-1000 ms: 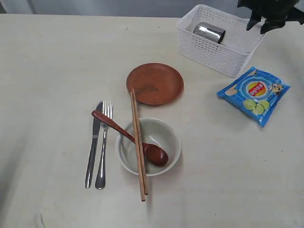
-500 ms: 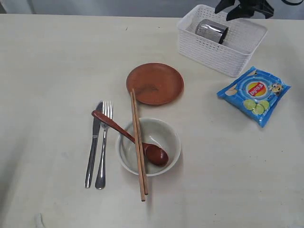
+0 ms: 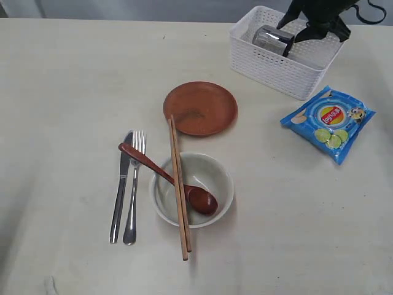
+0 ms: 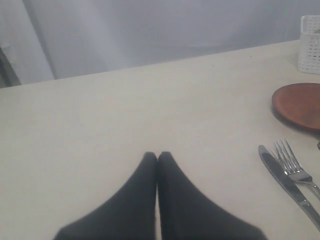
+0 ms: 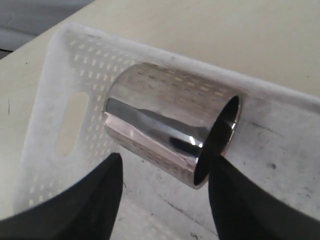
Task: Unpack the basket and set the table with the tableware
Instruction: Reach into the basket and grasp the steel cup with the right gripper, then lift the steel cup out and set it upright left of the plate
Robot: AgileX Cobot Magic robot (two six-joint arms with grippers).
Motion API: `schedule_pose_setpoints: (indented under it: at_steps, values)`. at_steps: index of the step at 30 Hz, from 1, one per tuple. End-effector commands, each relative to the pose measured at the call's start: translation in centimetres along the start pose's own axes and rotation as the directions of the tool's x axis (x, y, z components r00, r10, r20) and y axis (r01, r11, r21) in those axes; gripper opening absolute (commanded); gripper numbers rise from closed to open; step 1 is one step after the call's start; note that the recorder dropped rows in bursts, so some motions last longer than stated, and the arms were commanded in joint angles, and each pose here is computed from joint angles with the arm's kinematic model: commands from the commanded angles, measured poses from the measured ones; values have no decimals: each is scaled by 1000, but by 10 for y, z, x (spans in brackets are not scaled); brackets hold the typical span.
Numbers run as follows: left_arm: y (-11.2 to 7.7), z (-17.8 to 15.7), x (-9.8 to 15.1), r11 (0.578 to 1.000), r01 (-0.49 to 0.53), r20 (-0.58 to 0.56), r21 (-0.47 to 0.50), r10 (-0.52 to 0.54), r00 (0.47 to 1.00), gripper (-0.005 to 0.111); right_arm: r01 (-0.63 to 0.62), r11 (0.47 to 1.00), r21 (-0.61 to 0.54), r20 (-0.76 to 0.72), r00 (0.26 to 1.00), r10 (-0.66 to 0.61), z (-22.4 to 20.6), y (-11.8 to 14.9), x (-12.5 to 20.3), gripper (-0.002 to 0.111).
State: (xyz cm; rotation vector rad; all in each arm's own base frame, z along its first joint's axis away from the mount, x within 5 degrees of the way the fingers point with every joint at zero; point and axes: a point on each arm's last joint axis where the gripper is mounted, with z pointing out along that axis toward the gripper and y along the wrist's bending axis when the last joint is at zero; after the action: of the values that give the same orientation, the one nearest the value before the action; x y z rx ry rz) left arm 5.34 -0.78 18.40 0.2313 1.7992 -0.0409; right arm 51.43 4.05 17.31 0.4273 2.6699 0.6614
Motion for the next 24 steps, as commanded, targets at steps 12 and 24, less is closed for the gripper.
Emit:
schedule_pose_setpoints:
  at_steps: [12, 24]
  values:
    - [0, 0, 0, 1000, 3, 8, -2, -3, 1000, 0, -60, 995, -74, 9, 998, 61, 35, -6, 2, 50]
    - [0, 0, 0, 1000, 3, 8, -2, -3, 1000, 0, 61, 991, -121, -9, 998, -62, 30, 1, 4, 0]
